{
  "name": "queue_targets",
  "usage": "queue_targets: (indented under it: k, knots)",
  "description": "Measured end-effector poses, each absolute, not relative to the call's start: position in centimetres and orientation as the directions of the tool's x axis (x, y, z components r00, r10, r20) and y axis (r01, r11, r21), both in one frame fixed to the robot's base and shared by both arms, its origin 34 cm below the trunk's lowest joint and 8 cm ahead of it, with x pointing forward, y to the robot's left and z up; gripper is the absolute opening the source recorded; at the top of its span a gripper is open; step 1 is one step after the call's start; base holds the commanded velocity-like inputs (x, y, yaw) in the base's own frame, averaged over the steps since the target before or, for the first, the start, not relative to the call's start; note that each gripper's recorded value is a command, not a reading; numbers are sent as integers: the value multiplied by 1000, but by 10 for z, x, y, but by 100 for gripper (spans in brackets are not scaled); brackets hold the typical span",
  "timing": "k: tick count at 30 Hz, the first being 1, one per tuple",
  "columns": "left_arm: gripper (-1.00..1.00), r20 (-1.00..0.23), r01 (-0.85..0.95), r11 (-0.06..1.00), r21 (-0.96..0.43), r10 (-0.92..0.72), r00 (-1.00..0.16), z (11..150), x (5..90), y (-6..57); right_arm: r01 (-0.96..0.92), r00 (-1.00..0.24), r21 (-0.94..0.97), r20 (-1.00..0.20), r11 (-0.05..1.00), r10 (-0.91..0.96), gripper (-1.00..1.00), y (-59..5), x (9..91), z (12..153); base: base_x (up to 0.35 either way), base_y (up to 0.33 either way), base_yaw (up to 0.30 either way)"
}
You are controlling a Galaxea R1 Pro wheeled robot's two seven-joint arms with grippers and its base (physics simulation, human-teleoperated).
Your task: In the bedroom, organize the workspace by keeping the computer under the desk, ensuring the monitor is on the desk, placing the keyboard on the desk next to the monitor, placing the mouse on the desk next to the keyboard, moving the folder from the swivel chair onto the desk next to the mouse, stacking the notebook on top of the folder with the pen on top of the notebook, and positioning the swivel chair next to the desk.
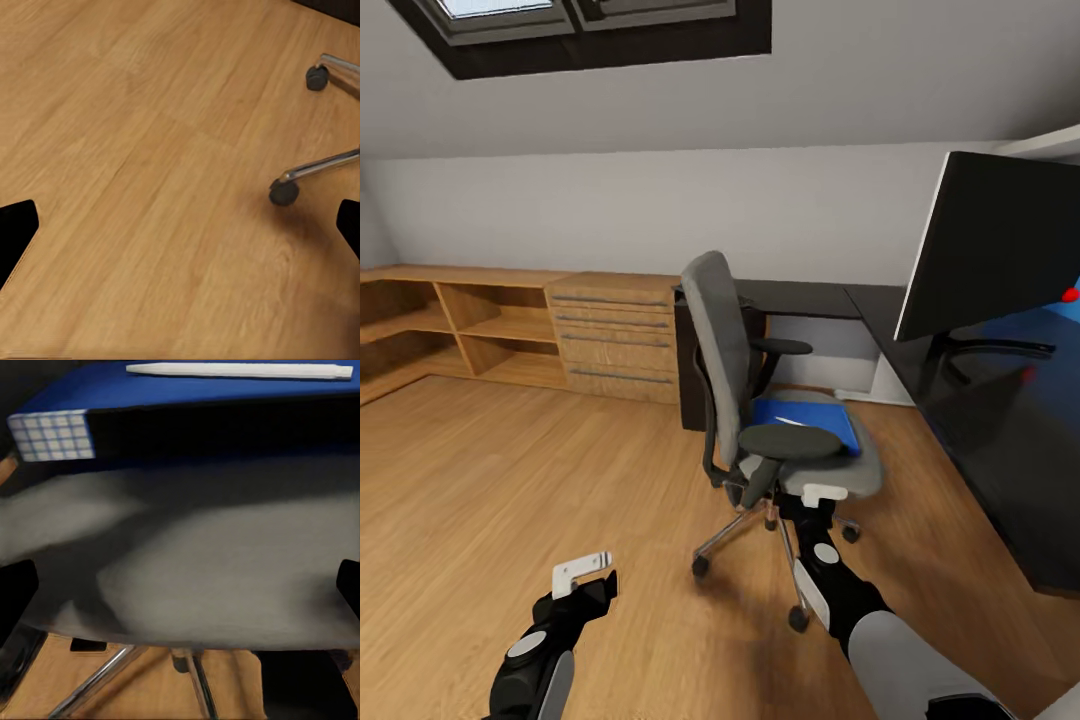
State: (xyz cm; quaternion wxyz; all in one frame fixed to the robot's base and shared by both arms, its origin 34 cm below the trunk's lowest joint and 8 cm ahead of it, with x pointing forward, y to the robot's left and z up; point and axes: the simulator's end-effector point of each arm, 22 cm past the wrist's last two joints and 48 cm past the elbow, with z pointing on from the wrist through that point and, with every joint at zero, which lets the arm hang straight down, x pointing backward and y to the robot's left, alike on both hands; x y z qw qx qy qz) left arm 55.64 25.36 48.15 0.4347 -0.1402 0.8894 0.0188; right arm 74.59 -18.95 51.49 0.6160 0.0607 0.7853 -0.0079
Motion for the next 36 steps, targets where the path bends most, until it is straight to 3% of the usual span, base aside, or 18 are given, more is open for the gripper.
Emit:
queue_targets:
  k: [17, 36]
  knots:
    - [100, -779, -265, 960, -89, -233, -582, 482, 557, 253, 104, -234, 61, -969, 993, 84, 100, -190, 746, 515, 0, 0, 226]
    - [100, -782, -264, 960, -93, -234, -577, 484, 558, 252, 141, -230, 90, -966, 986, 121, 100, -205, 747, 515, 0, 0, -210]
